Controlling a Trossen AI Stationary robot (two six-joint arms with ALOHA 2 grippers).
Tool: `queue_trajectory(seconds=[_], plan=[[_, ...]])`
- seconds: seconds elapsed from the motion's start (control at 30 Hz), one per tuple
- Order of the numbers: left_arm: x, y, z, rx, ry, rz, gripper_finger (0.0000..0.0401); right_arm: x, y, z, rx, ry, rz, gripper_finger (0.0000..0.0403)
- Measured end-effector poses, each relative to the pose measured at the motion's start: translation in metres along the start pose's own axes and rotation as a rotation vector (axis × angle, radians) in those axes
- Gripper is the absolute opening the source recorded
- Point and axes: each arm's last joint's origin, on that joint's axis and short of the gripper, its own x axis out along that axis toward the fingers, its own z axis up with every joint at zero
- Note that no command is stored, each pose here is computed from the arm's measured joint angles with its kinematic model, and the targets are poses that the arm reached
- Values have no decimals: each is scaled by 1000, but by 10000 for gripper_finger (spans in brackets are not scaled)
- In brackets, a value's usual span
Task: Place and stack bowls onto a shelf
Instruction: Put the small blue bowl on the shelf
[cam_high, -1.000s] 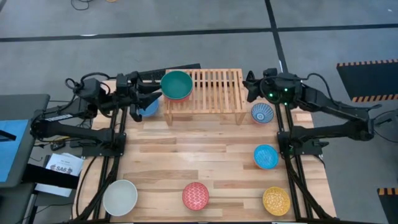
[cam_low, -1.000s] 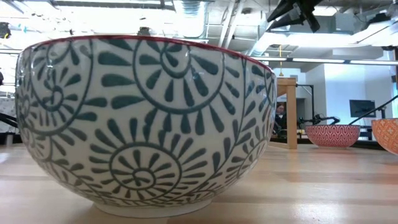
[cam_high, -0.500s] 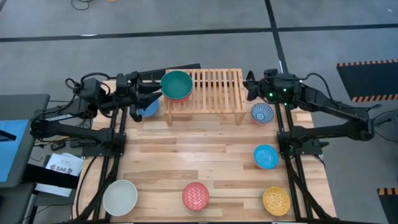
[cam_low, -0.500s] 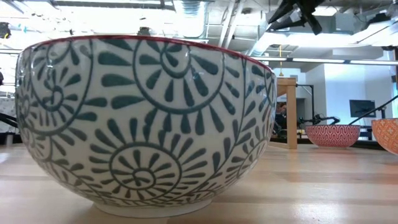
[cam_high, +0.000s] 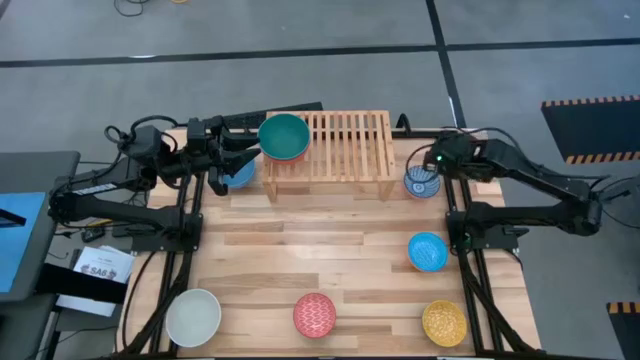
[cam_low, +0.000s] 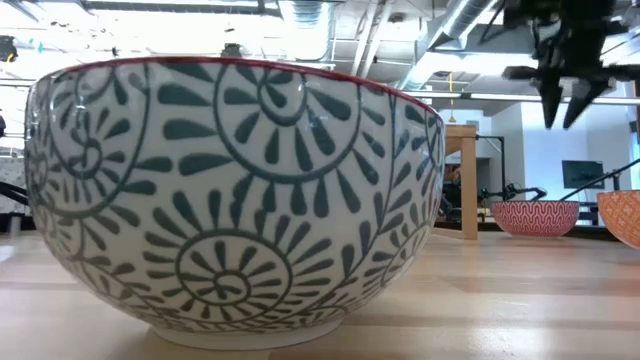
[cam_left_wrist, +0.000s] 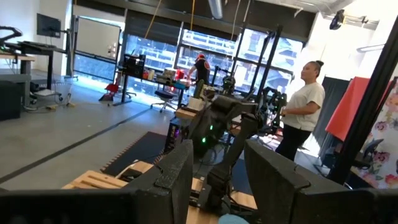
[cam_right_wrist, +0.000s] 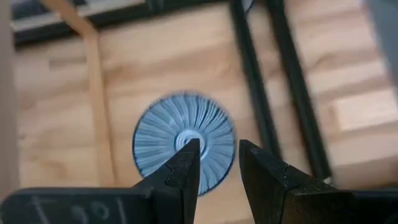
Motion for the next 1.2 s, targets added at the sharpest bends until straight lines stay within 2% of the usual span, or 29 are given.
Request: queue_trajectory(seconds=[0.17, 0.33, 0.5, 0.63, 0.87, 0.97, 1.13, 1.2], plan=[[0, 0, 0, -23, 0, 0, 128, 31, -4, -19, 25, 103, -30, 138], [0, 0, 0, -24, 0, 0, 128, 56, -8, -34, 139, 120, -63, 138], [0, 0, 0, -25, -2, 0, 128, 55, -4, -30, 183, 81, -41, 138], [0, 0, 0, -25, -3, -1, 128, 54, -2, -33, 232, 130, -26, 133], [0, 0, 0, -15, -2, 0, 128, 46, 6, -52, 318, 140, 24, 114], [0, 0, 0, -11, -2, 0, 128, 48, 6, -65, 359, 134, -13, 111], [0, 0, 0, 5, -2, 0, 128, 51, 9, -73, 490, 14, -17, 111], [0, 0, 0, 5, -2, 0, 128, 51, 11, -73, 506, 29, -24, 111]])
